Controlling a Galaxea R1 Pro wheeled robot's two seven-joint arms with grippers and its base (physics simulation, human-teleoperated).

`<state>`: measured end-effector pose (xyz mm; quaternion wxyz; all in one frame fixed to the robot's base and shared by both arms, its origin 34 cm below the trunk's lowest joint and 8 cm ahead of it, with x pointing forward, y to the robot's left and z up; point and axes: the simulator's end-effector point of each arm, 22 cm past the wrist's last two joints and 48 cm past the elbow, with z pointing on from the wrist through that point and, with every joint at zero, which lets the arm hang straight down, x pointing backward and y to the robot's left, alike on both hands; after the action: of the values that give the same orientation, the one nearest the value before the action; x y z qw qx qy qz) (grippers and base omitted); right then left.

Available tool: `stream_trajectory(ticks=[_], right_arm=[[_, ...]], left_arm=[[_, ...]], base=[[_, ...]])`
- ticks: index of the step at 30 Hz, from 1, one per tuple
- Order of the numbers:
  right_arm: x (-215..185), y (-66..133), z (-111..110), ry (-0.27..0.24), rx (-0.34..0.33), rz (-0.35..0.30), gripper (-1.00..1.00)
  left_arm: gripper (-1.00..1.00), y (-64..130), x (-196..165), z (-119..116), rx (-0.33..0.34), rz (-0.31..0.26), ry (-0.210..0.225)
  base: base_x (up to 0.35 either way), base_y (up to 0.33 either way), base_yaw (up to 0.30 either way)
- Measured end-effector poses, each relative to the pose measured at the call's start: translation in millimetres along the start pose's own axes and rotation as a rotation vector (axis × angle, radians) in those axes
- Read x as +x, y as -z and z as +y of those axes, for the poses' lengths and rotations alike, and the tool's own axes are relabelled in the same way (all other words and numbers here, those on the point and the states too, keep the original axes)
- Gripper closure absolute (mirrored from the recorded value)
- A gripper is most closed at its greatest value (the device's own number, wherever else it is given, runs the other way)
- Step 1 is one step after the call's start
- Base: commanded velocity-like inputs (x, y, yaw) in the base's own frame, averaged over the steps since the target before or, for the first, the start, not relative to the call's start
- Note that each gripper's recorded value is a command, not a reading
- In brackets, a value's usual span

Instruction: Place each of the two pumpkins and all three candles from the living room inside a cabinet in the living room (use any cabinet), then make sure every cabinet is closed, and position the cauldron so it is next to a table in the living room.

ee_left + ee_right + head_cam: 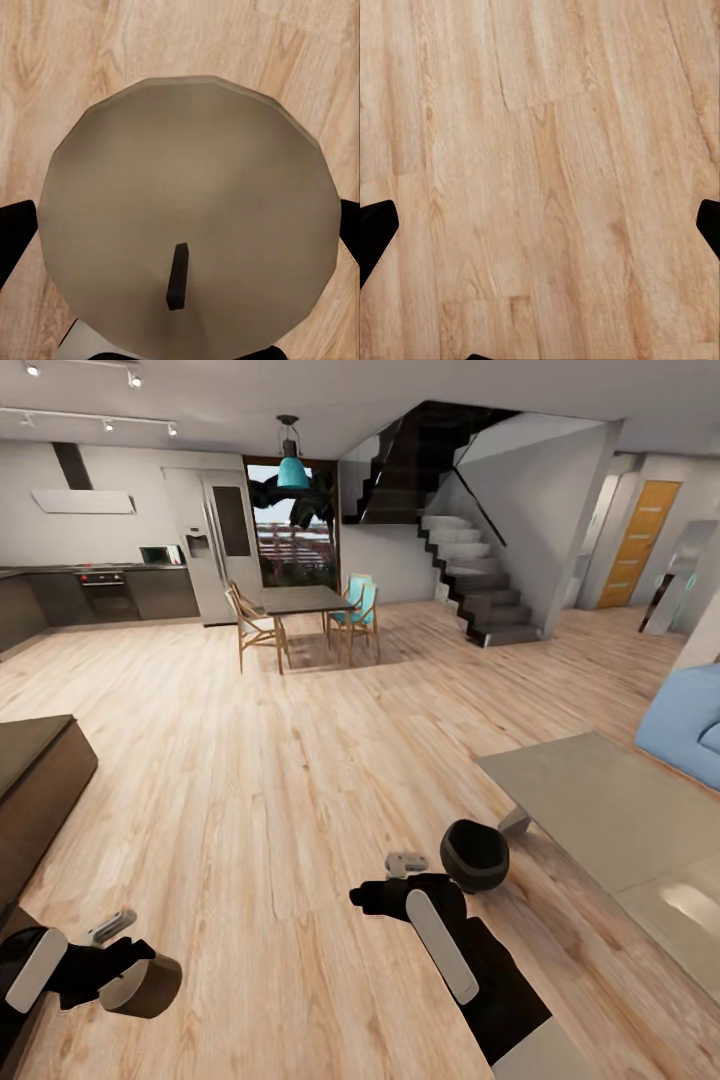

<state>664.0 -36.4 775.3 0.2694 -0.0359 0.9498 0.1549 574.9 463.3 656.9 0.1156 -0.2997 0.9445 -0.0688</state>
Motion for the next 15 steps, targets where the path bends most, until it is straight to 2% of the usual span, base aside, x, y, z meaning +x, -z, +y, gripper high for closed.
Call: stream_trajectory(ticks=[8, 11, 15], right_arm=[[-5.8, 1.3, -0.6, -0.009, -0.002, -0.020, -1.00], [-5.0, 0.7, -0.7, -0.010, -0.001, -0.018, -1.00], [-4.1, -0.2, -0.6, -0.011, -0.001, -0.017, -1.00]], left_arm=[[1.00, -0.6, 0.9, -1.2, 0.001, 0.001, 0.000], [1.00, -0.6, 0.9, -1.5, 0.003, 0.001, 0.001], [1.00, -0.6, 0.9, -1.0, 0.001, 0.001, 0.000]], base=[[0.331, 0.014, 0.001], [0.331, 0.001, 0.152], [0.331, 0.000, 0.260]])
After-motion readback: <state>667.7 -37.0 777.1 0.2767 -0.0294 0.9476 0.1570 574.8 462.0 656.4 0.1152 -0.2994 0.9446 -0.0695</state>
